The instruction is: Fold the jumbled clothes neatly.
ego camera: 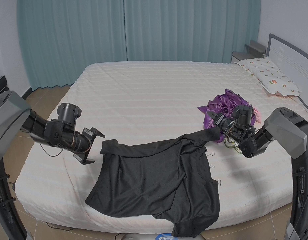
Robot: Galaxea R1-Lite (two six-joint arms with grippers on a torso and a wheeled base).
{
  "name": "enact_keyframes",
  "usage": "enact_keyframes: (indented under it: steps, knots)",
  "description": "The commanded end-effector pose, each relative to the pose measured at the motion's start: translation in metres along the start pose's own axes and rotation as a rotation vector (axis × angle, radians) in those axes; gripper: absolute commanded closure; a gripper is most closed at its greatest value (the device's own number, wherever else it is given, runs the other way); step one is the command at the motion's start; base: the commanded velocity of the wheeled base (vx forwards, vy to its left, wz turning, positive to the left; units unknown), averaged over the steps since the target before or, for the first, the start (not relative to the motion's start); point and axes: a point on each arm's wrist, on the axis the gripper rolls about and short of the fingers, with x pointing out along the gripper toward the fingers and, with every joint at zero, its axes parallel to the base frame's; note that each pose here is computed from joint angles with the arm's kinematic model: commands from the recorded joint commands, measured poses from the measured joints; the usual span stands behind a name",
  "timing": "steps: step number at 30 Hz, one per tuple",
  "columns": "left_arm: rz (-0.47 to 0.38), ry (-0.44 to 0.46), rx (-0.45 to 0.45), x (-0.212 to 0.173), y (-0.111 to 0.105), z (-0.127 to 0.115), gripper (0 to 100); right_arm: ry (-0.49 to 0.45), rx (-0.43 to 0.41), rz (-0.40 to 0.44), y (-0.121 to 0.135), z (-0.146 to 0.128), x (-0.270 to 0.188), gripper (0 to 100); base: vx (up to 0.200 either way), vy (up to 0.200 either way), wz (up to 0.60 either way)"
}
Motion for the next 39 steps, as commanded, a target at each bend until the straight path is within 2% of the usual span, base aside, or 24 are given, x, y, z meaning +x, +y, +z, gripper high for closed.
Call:
enact_keyframes:
  steps: [1,4,6,10,14,15,16,20,21,22,25,28,30,39]
  knots:
    - [-0.045,0.019,0.038,-0.029,0.030,-0.019,0,-0.045,0.097,0.063,0.011,0.024,-0.009,0,0.000,0.000,0.00]
    - [-0.055,0.013,0.046,-0.033,0.042,-0.024,0,-0.036,0.063,-0.007,0.002,0.018,-0.013,0,0.000,0.000,0.00]
    - [-0.051,0.005,0.050,-0.039,0.050,-0.029,0,0.023,0.060,-0.039,-0.007,0.010,-0.028,0,0.000,0.000,0.00]
    - [-0.035,-0.001,0.053,-0.048,0.063,-0.029,0,0.121,0.061,-0.035,-0.011,-0.005,-0.056,0,0.000,0.000,0.00]
    - [0.018,0.001,0.069,-0.044,0.076,-0.031,0,0.208,0.053,-0.049,-0.016,-0.037,-0.087,0,0.000,0.000,0.00]
    - [0.018,0.001,0.069,-0.044,0.076,-0.031,0,0.208,0.053,-0.049,-0.016,-0.037,-0.087,0,0.000,0.000,0.00]
    - [0.042,0.009,0.076,-0.042,0.082,-0.033,0,0.248,0.050,-0.058,-0.020,-0.050,-0.096,0,0.000,0.000,0.00]
    - [0.083,0.006,0.097,-0.033,0.091,-0.033,0,0.284,0.051,-0.072,-0.026,-0.067,-0.101,0,0.000,0.000,0.00]
    - [0.115,-0.013,0.111,-0.022,0.100,-0.033,0,0.297,0.049,-0.082,-0.033,-0.076,-0.104,0,0.000,0.000,0.00]
    - [0.108,-0.029,0.115,-0.018,0.103,-0.032,0,0.306,0.049,-0.085,-0.035,-0.080,-0.106,0,0.000,0.000,0.00]
    - [0.056,-0.057,0.151,-0.015,0.112,-0.037,0,0.315,0.054,-0.089,-0.040,-0.080,-0.108,0,0.000,0.000,0.00]
    - [0.040,-0.062,0.207,-0.017,0.122,-0.044,0,0.322,0.078,-0.097,-0.044,-0.078,-0.113,0,0.000,0.000,0.00]
    - [0.062,-0.071,0.237,-0.015,0.127,-0.045,0,0.338,0.102,-0.083,-0.044,-0.078,-0.116,0,0.000,0.000,0.00]
    - [0.168,-0.093,0.344,0.002,0.138,-0.058,0,0.333,0.104,-0.060,-0.044,-0.079,-0.118,0,0.000,0.000,0.00]
